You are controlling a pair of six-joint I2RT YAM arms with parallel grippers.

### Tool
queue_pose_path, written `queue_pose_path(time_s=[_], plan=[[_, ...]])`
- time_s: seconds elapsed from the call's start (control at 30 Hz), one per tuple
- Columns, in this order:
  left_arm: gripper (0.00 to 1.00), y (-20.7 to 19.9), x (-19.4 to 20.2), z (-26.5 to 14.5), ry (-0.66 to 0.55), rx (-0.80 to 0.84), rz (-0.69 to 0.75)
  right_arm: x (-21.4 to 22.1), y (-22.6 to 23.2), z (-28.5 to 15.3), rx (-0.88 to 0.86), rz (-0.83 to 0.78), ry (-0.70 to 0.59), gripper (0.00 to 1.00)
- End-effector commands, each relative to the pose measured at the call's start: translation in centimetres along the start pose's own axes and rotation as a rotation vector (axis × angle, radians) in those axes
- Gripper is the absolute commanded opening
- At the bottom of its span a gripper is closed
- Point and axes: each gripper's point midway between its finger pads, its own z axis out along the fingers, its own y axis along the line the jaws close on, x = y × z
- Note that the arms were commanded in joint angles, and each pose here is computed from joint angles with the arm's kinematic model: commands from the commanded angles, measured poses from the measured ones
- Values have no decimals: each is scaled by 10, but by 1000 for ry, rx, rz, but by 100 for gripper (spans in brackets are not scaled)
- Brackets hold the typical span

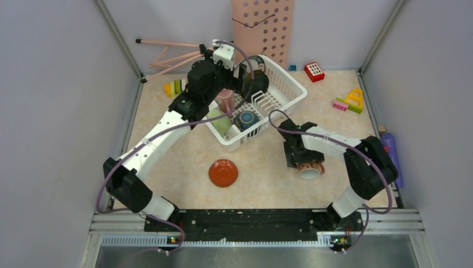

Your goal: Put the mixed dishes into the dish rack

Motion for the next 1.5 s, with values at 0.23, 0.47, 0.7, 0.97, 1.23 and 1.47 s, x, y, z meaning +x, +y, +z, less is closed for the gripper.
queue_pose_path(time_s=[0.23,0.47,0.7,0.97,1.23,1.47], plan=[[91,13,-29,-63,-98,-36,-33,-7,13,-12,11,-64,-5,58],[91,-6,-1,-60,15,41,-168,-47,27,-77,-260,14,-257,33],[91,-43,35,-43,210,220,-533,-90,33,-172,-615,76,-717,32],[86,-72,24,-56,132,537,-695,-134,7,-241,-694,226,-1109,21],[93,-98,37,-81,47,599,-555,-167,8,-276,-766,409,-1075,24],[98,-134,54,-92,-36,609,-481,-176,9,-300,-921,619,-1062,26]])
